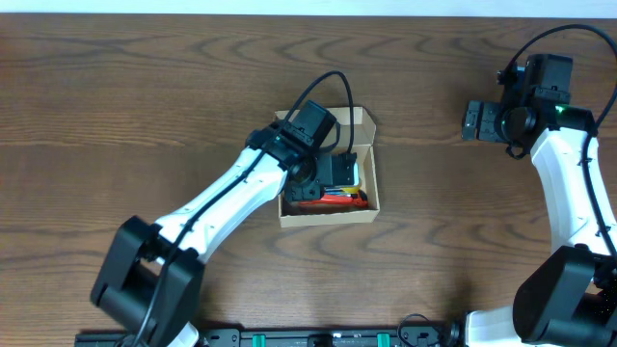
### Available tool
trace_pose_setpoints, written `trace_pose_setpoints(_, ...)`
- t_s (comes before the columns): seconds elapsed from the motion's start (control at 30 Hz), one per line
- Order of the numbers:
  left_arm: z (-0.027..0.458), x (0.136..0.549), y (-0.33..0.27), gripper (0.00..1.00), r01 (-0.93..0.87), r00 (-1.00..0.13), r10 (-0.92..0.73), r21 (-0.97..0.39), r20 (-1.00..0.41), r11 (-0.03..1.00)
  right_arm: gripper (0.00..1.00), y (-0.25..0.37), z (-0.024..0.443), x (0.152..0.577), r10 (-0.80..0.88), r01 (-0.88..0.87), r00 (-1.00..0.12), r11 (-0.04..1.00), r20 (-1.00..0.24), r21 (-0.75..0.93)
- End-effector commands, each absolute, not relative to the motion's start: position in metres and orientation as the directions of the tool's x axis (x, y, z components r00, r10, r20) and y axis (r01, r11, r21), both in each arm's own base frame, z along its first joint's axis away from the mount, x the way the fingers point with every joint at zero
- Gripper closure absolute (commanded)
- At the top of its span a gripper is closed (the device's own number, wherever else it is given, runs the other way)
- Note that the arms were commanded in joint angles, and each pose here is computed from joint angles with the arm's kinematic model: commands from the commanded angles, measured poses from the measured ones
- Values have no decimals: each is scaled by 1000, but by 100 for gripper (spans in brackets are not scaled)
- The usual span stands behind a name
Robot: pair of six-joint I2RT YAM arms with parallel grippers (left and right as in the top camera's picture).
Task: Pack container
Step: 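Carry the blue marker into the box and open left gripper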
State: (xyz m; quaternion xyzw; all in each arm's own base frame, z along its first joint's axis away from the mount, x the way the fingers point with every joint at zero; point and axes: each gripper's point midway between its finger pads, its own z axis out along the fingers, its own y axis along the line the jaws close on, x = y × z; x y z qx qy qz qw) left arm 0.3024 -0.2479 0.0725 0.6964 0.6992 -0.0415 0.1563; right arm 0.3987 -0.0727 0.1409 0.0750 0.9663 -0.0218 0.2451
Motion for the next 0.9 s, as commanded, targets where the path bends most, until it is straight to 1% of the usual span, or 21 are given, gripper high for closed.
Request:
trace_pose_setpoints(0.0,60,305,-250,93,992,4,964,124,-265,30,1,-74,142,401,126,147,-868,989,-480,-5)
trace_pose_setpoints(0.07,53,303,-251,90,994,-4,965,104,-262,32,1,-74,142,401,126,147,-868,989,-480,-5)
trace_pose_setpoints(0.1,49,303,-251,85,994,-15,966,97,-260,42,1,-74,142,401,126,147,-868,989,-480,-5)
trace_pose_setpoints(0.13,46,304,-251,78,995,-26,966,89,-257,50,1,-74,142,401,126,147,-868,989,-480,-5)
trace_pose_setpoints(0.2,43,303,-251,73,995,-42,966,80,-255,64,1,-74,142,401,126,147,-868,989,-480,-5)
trace_pose_setpoints(0.27,44,303,-251,62,994,-55,965,78,-256,77,1,-74,142,401,126,147,-868,989,-480,-5)
trace_pose_setpoints(0.37,45,304,-251,58,992,-84,962,73,-260,106,1,-74,142,401,126,147,-868,989,-480,-5)
trace_pose_setpoints(0.43,50,305,-252,57,986,-129,954,68,-271,153,1,-74,142,401,126,146,-868,989,-480,-5)
trace_pose_setpoints(0.5,61,308,-255,50,978,-170,942,70,-288,197,1,-73,142,401,126,145,-868,989,-480,-3)
trace_pose_setpoints(0.6,85,315,-258,47,969,-187,929,93,-319,227,1,-70,142,402,127,137,-867,990,-481,14)
trace_pose_setpoints(0.7,113,323,-260,42,954,-225,907,107,-355,279,1,-68,142,402,126,130,-868,991,-480,25)
trace_pose_setpoints(0.77,134,329,-258,37,932,-284,877,105,-388,348,2,-64,141,401,127,121,-870,992,-476,42)
trace_pose_setpoints(0.87,161,340,-248,31,872,-405,803,81,-437,483,4,-60,140,399,129,112,-877,992,-463,65)
